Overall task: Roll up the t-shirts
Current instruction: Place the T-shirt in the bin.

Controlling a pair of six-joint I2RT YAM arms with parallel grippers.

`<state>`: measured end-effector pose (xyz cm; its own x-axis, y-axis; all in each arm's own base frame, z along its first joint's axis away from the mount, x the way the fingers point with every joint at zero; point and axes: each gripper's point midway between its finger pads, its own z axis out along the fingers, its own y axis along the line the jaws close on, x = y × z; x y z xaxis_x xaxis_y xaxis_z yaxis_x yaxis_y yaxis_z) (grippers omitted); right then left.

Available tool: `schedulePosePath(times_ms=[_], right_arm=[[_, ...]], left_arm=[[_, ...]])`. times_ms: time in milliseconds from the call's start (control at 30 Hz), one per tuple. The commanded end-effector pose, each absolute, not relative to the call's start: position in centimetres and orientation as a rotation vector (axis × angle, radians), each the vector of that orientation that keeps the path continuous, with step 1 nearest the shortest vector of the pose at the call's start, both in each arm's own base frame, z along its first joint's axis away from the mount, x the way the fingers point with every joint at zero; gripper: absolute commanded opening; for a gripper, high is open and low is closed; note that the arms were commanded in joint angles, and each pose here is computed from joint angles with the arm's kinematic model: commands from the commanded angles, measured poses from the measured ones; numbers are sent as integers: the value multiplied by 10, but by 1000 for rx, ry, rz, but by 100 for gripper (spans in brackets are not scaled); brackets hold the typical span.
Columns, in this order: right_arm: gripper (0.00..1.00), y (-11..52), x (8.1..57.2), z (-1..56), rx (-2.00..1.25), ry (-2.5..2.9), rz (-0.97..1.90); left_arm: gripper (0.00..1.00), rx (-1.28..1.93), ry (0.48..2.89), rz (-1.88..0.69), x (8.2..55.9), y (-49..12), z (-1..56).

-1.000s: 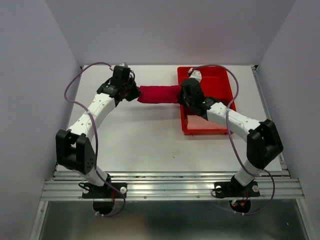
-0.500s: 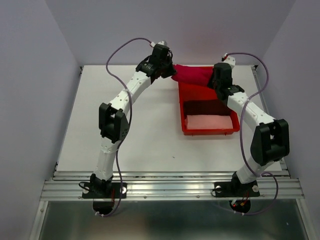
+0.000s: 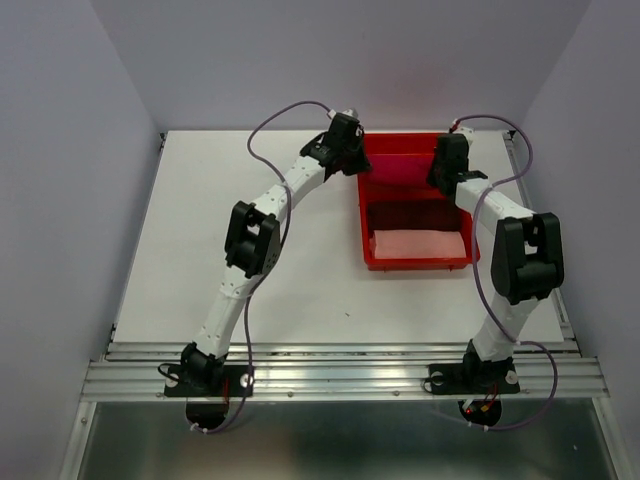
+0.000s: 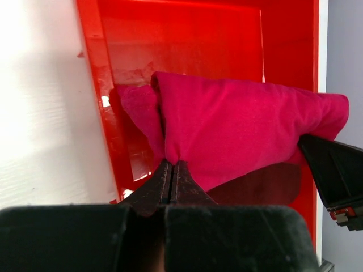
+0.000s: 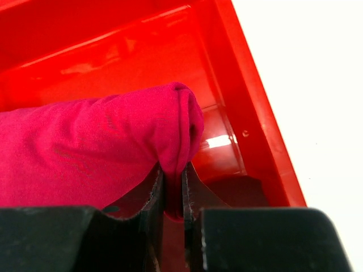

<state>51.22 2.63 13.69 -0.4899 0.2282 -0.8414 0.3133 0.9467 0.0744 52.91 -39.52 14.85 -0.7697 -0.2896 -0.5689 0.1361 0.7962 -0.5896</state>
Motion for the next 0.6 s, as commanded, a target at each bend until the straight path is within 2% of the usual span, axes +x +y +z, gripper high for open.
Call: schedulePosePath(times_ms=[0,567], right_arm=[[1,7,537,168,401,1987,-139],[1,-18,530,106,384,2108,-214]], left_arm=[[0,-28,2160,-919,538,-416,193],[0,9,2260,-900,526,-428,135]])
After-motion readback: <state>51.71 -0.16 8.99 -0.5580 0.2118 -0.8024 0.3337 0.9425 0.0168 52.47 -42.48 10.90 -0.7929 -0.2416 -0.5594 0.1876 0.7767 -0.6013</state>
